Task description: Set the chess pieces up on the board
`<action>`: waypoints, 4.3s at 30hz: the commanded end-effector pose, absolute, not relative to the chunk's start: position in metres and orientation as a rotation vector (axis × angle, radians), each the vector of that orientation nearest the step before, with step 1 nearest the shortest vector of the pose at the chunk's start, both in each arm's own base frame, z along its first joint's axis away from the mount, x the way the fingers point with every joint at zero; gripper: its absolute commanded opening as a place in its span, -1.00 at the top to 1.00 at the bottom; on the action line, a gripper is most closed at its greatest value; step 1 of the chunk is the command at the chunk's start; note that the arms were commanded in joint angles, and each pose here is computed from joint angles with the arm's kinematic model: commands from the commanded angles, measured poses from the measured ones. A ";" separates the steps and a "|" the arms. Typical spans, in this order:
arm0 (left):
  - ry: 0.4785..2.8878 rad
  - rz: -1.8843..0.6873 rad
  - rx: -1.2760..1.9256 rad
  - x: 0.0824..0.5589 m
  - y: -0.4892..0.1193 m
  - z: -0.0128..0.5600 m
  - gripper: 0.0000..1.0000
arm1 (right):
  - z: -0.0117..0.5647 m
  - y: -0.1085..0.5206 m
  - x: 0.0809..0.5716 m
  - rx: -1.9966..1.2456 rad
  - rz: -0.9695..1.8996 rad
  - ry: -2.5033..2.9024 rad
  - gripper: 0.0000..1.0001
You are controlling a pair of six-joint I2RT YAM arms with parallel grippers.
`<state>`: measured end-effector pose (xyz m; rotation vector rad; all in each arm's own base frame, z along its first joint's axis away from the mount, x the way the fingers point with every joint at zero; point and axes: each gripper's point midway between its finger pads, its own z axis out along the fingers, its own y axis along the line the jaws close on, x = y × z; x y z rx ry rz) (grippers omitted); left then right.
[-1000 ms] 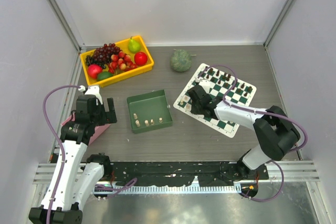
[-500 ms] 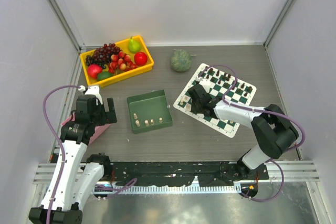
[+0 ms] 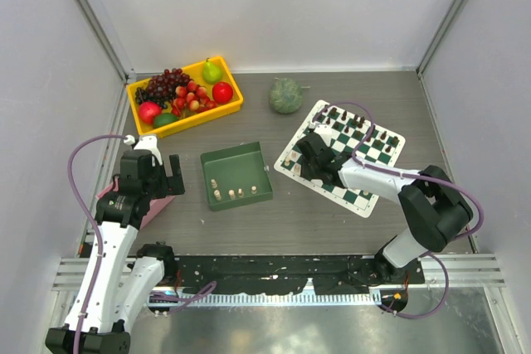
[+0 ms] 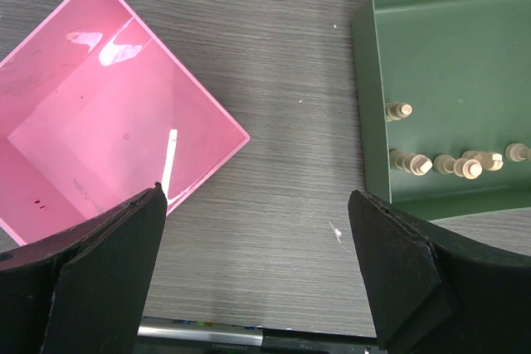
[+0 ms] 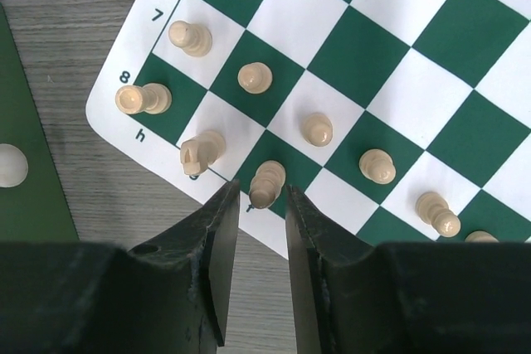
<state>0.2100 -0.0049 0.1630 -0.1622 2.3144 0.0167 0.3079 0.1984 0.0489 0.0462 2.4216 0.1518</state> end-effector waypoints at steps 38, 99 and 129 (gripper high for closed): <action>2.131 -0.043 -0.342 0.202 -0.001 0.182 -0.98 | 0.174 0.235 0.286 -0.137 0.562 2.233 -0.47; 2.096 0.003 -0.305 0.200 0.006 0.184 -0.98 | 0.239 0.318 0.298 -0.345 0.626 2.163 -0.91; 2.154 0.022 -0.304 0.202 0.006 0.175 -0.98 | 0.120 0.428 0.229 -0.937 0.653 2.465 0.07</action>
